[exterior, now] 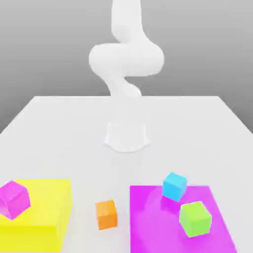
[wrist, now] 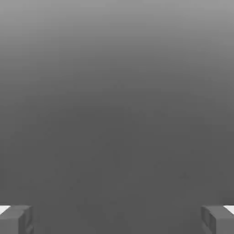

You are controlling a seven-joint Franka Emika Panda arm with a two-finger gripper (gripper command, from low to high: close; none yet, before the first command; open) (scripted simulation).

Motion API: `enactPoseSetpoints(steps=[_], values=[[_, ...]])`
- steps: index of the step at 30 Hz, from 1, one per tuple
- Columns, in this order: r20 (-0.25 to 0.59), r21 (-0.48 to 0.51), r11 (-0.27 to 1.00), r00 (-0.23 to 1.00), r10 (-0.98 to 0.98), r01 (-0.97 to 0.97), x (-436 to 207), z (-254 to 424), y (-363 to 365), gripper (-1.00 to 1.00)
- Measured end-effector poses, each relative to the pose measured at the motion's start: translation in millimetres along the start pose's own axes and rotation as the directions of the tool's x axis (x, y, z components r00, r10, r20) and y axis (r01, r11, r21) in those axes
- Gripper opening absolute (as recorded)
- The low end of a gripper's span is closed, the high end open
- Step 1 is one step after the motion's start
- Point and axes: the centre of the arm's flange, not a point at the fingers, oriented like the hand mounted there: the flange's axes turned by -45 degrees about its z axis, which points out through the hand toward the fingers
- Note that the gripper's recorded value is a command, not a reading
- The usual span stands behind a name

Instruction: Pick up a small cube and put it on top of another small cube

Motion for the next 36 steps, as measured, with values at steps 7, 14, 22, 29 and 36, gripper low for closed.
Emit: enactPoseSetpoints(steps=[7, 14, 22, 29, 36], values=[[0.129, 0.025, 0.954, 0.945, -0.300, 0.299, -21, 92, 5, 0.00], [0.223, 0.128, 0.827, 0.796, -0.563, 0.548, -58, 175, 12, 0.00], [0.243, 0.308, 0.597, 0.545, -0.802, 0.740, -117, 256, 19, 0.00], [0.166, 0.476, 0.342, 0.298, -0.940, 0.811, -181, 313, 22, 0.00], [0.003, 0.606, 0.055, 0.067, -0.998, 0.793, -252, 355, 21, 0.00]])
